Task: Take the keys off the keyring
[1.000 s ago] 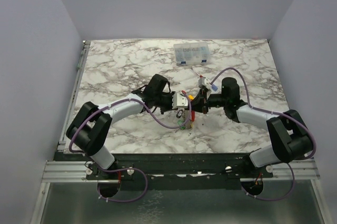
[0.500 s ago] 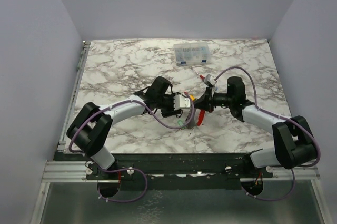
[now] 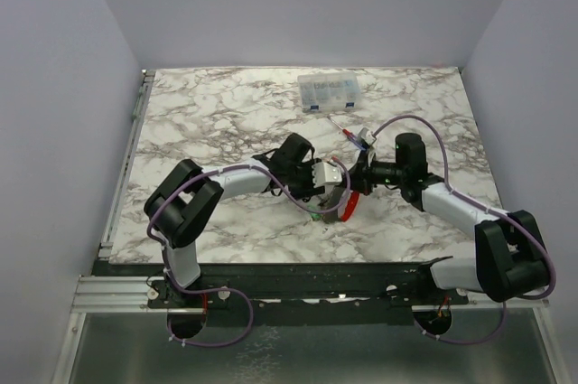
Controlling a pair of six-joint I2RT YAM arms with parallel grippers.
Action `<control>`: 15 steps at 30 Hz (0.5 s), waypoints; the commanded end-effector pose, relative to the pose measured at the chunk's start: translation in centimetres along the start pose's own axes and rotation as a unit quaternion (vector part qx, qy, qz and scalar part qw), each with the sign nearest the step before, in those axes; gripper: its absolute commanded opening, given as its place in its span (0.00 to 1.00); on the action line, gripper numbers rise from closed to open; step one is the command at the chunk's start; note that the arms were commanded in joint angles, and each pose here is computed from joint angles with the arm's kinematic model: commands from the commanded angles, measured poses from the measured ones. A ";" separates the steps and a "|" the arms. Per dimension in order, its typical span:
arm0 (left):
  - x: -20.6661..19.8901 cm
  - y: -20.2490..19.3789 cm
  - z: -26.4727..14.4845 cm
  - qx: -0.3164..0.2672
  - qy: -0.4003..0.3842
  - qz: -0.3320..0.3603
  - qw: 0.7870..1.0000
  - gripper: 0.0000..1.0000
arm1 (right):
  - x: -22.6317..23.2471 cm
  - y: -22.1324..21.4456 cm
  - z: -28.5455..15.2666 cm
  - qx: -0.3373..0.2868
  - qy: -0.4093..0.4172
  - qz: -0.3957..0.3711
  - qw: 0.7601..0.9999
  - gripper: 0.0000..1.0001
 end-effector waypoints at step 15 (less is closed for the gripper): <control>2.8 -1.8 -0.3 0.025 0.056 -0.074 0.995 0.21 | 0.5 -0.6 -0.9 0.014 -0.013 0.010 1.000 0.01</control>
Point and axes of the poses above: each gripper's point midway between its finger pads, its own z axis out along the fingers, its own x axis along the line the jaws close on, y = z × x, the point moved 1 cm from there along -z, back along the fingers, and after that the axes turned 14 degrees about -z, right-handed, at the moved point
